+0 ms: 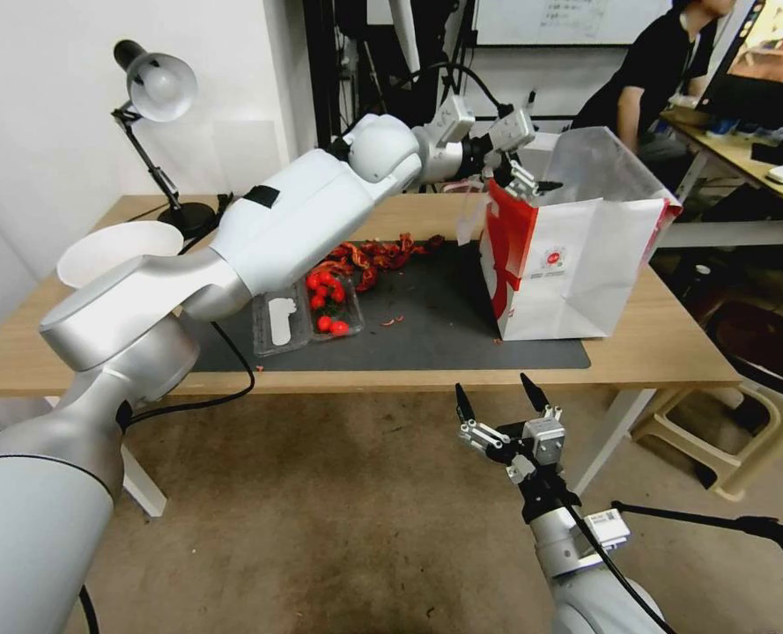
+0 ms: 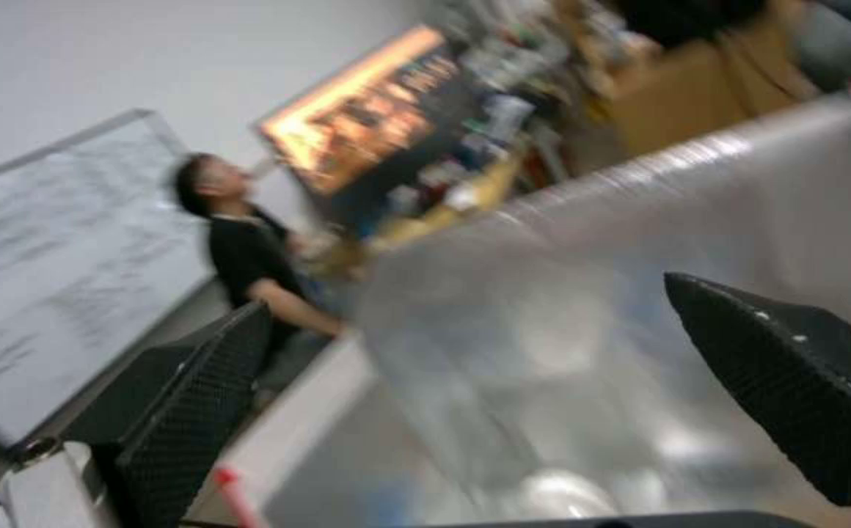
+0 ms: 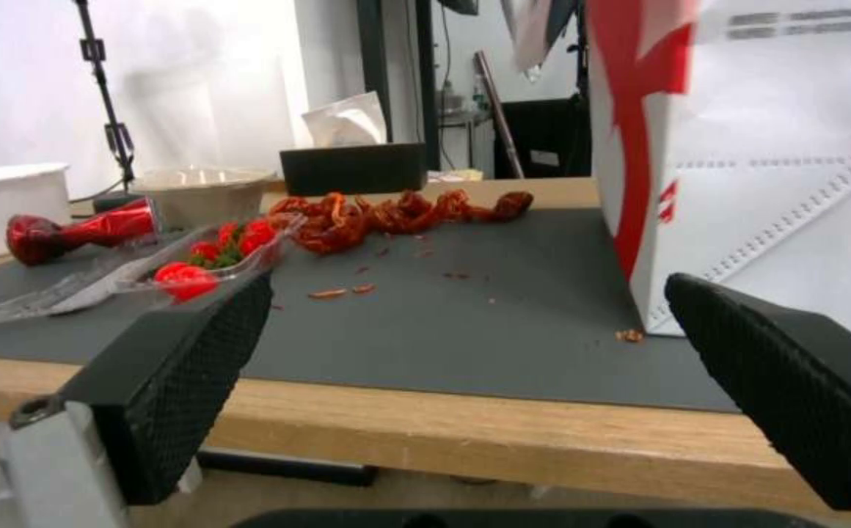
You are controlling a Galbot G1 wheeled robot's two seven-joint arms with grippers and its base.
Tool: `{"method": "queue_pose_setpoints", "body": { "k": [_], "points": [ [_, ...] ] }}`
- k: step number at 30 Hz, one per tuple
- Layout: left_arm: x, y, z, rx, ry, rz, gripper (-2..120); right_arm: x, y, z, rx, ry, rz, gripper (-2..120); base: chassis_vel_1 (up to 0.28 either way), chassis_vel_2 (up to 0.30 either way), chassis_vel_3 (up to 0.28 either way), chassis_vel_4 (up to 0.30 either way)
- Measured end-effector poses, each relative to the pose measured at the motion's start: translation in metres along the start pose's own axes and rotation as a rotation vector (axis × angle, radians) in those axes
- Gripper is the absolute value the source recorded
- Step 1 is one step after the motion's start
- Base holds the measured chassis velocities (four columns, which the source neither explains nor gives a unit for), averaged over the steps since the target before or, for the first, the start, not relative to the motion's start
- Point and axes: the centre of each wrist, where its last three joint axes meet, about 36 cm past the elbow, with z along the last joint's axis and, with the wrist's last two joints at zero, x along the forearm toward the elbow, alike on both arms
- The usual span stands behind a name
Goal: Pick up the trash from the table and place it into the takeout bag.
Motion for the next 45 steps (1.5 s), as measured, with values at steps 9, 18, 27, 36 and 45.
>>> {"method": "queue_pose_setpoints", "body": {
  "k": [9, 18, 27, 36, 45],
  "points": [
    [0.030, -0.059, 0.024, 0.256, -0.071, -0.369, 100, 0.001, 0.002, 0.001, -0.005, 0.004, 0.001, 100, 0.000, 0.000, 0.000, 0.000],
    [0.078, -0.100, 0.031, 0.344, -0.083, -0.701, 100, 0.008, 0.001, -0.001, -0.004, 0.011, 0.011, 100, 0.000, 0.000, 0.000, 0.000],
    [0.192, -0.163, 0.089, 0.347, 0.075, -0.902, 100, 0.015, 0.000, -0.006, 0.001, 0.012, 0.010, 100, 0.000, 0.000, 0.000, 0.000],
    [0.258, -0.208, 0.104, 0.313, 0.168, -1.015, 100, 0.019, -0.003, -0.012, 0.007, 0.007, 0.012, 100, 0.000, 0.000, 0.000, 0.000],
    [0.307, -0.282, 0.121, 0.398, 0.265, -1.103, 100, 0.018, -0.003, -0.016, 0.000, -0.012, 0.032, 100, 0.000, 0.000, 0.000, 0.000]
  ]
}}
